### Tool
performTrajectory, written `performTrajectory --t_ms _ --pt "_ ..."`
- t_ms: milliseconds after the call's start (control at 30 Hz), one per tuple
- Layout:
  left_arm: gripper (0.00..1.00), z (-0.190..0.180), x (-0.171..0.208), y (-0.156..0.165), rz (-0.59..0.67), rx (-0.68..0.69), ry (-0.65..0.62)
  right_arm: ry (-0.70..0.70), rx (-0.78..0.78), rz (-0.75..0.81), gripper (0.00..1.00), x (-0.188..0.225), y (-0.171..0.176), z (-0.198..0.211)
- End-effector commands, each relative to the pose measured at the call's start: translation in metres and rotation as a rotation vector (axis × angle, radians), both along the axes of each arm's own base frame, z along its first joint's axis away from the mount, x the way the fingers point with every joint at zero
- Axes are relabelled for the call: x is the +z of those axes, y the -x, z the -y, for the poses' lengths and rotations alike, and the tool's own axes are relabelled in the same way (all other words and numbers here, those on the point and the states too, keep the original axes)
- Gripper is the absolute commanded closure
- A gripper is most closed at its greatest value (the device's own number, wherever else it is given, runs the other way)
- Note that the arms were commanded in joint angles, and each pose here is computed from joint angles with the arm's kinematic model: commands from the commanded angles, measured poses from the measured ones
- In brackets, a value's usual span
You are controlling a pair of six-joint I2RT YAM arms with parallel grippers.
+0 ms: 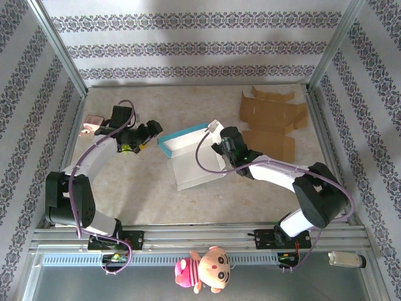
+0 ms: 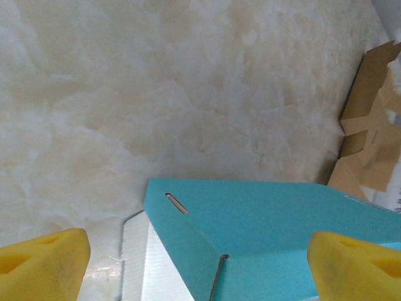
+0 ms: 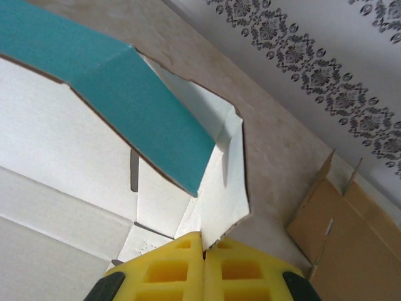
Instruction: Fold the paper box
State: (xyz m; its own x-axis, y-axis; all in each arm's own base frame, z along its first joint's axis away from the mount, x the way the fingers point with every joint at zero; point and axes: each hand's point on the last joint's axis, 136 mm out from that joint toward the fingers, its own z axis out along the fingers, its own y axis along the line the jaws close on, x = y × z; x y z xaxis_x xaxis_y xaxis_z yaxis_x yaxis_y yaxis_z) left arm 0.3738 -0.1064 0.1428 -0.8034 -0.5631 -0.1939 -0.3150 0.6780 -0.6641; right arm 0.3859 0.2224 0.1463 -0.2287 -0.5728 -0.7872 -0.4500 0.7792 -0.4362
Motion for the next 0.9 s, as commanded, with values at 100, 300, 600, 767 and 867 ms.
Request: performTrajectory --t_ms 100,300,600,767,867 --pt "0.13 0.02 0.012 -0.022 0.079 -0.028 0.158 -0.082 -0.007 0.014 1.0 -0.002 -0.006 -0.019" --pt "0.3 0.019 0.004 -0.019 0.056 -0.006 0.167 -0.085 -0.028 -0.019 1.0 -0.018 -0.008 -0.02" --pt "0.1 0.006 0.019 0.003 0.087 0.062 0.131 -0.073 -0.033 -0.023 0.99 -0.021 -0.008 -0.018" --pt "0.24 -0.001 0.011 0.01 0.091 0.157 0.17 -0.059 -0.034 -0.029 0.99 -0.025 -0.006 -0.016" --pt "0.29 0.013 0.002 0.009 0.055 0.108 0.24 -0.053 -0.035 -0.033 0.99 -0.026 -0.007 -0.015"
